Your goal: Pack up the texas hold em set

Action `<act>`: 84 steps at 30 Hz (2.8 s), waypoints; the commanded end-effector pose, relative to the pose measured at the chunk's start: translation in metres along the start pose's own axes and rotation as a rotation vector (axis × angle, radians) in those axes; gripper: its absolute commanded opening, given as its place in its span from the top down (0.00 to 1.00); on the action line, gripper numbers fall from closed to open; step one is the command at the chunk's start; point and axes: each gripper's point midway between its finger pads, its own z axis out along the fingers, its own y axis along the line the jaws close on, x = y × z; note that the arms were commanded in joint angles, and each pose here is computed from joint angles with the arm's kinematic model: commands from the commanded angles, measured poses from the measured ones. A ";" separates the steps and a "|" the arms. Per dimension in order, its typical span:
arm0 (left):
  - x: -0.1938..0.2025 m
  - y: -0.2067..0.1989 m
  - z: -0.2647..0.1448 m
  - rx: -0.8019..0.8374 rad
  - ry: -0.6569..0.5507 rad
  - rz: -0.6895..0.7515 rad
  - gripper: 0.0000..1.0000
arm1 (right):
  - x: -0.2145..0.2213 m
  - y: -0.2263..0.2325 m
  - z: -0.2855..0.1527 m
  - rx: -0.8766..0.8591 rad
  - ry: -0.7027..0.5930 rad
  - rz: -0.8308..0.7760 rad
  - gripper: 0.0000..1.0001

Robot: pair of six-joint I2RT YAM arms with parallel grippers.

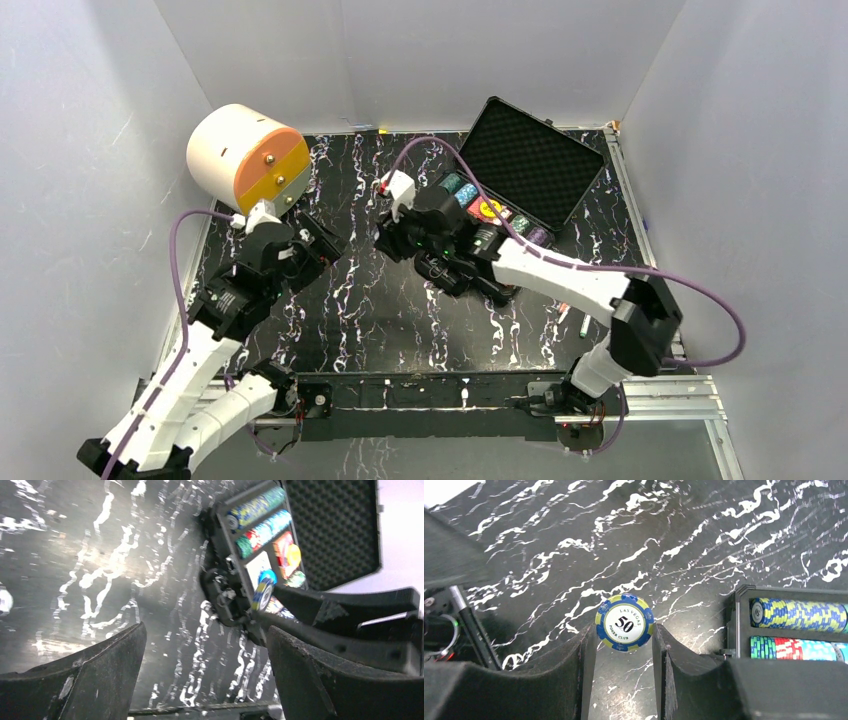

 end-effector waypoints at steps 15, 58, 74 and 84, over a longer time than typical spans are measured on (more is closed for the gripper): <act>0.025 -0.093 -0.001 0.495 0.147 0.024 0.48 | -0.068 0.054 -0.073 -0.290 -0.283 -0.150 0.66; -0.023 -0.172 -0.054 0.760 0.101 -0.105 1.00 | -0.132 0.047 -0.126 -0.786 -0.498 0.948 0.80; -0.094 -0.022 -0.049 0.035 -0.370 0.168 0.17 | -0.015 -0.109 -0.017 0.161 -0.013 -0.012 1.00; -0.094 -0.026 -0.049 0.031 -0.353 0.194 0.15 | 0.006 -0.126 0.040 0.151 0.124 -0.101 1.00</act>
